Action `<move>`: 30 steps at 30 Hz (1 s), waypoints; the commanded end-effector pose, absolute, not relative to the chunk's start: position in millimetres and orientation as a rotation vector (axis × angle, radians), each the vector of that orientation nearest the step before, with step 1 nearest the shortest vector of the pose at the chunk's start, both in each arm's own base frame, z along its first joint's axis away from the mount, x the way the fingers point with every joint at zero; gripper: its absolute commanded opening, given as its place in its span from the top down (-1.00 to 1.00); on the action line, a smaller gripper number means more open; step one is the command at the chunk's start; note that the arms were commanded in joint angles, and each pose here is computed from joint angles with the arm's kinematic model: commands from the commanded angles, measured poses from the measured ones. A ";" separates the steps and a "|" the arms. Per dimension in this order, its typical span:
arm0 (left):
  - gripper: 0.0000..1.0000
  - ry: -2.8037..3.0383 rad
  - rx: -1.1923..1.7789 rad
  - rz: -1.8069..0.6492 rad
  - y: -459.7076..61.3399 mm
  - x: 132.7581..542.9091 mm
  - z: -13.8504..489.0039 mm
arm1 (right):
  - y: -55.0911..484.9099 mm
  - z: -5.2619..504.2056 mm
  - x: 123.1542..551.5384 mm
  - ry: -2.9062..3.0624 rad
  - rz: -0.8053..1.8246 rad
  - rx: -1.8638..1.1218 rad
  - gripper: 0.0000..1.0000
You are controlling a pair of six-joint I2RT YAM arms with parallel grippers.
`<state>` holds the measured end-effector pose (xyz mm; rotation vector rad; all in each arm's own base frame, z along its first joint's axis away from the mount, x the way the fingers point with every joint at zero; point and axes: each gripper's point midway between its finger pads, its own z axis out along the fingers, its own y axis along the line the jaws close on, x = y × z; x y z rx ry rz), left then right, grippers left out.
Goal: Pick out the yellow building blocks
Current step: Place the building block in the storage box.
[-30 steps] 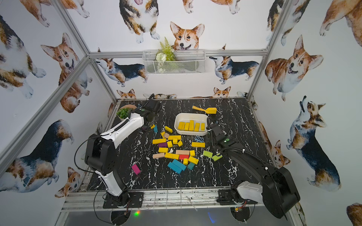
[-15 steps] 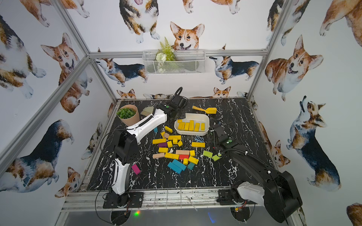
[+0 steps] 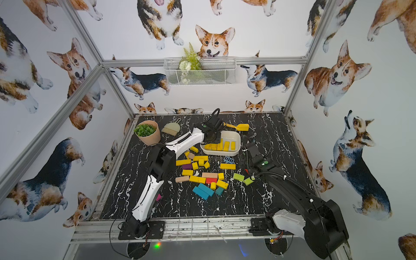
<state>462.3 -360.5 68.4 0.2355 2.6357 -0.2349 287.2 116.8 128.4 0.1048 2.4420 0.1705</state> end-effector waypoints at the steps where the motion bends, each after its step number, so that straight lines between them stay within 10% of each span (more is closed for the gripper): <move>1: 0.26 2.645 0.261 -0.177 -354.0 461.9 62.8 | 112.3 127.1 285.3 2.449 0.150 0.127 0.17; 6: -0.08 2.626 0.253 -0.163 -350.5 462.9 76.8 | 118.9 131.4 285.9 2.448 0.190 0.104 0.17; 18: -0.15 2.280 0.070 -0.274 -303.0 451.8 231.0 | 171.8 157.3 294.9 2.417 0.249 -0.227 0.18; 30: -0.15 2.246 -0.493 -0.223 -150.3 385.5 191.7 | 307.9 118.9 255.9 2.448 0.454 -1.067 0.10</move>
